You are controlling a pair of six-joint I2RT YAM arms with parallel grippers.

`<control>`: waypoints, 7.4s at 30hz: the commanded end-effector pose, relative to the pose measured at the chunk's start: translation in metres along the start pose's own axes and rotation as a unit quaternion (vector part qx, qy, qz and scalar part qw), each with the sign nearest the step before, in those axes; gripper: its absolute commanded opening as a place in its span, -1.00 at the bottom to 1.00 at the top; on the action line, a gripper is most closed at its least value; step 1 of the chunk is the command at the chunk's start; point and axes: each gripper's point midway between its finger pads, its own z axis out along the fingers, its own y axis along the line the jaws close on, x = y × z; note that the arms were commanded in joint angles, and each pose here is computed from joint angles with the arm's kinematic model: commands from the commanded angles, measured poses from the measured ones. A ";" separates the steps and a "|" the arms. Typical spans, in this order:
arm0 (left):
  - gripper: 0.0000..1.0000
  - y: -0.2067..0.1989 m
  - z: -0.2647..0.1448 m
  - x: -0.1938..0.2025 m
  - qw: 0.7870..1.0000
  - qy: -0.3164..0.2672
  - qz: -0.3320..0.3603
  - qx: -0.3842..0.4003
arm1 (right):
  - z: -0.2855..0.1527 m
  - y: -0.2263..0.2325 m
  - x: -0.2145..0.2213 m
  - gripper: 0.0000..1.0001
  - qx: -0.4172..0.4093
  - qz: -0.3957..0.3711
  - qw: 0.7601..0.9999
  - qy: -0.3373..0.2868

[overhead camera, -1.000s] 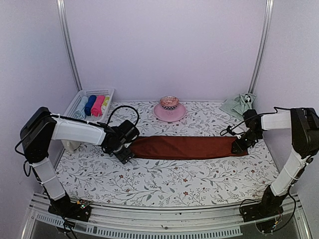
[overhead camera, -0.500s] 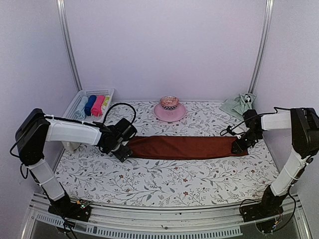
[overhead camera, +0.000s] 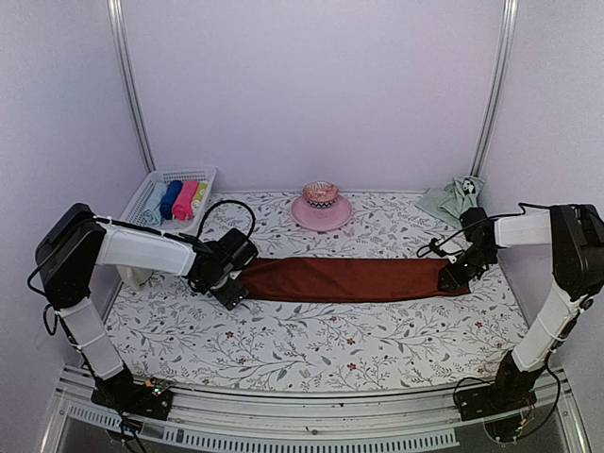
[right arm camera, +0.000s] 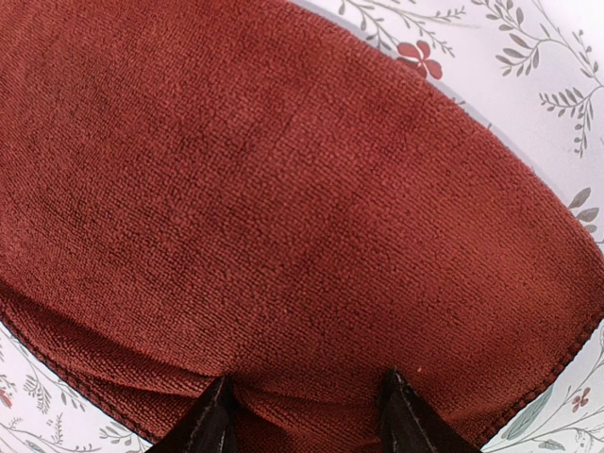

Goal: Roll the towels
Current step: Smooth out the towel at the center of the board, then pick up the towel from the center of the board, then fold the towel at the center of the board, then smooth out the towel at the center of the board.

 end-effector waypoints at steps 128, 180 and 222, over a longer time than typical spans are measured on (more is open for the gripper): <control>0.95 -0.027 -0.083 -0.045 0.965 -0.250 -0.072 0.017 | -0.088 0.238 -0.228 -0.96 -0.337 -0.136 0.924 -0.121; 0.95 -0.041 -0.068 -0.044 0.971 -0.229 -0.056 0.028 | -0.125 0.366 -0.233 0.08 -0.494 -0.264 0.815 -0.148; 0.95 -0.039 -0.071 -0.045 0.970 -0.234 -0.062 0.030 | -0.025 0.362 -0.167 0.24 -0.477 -0.244 0.844 -0.033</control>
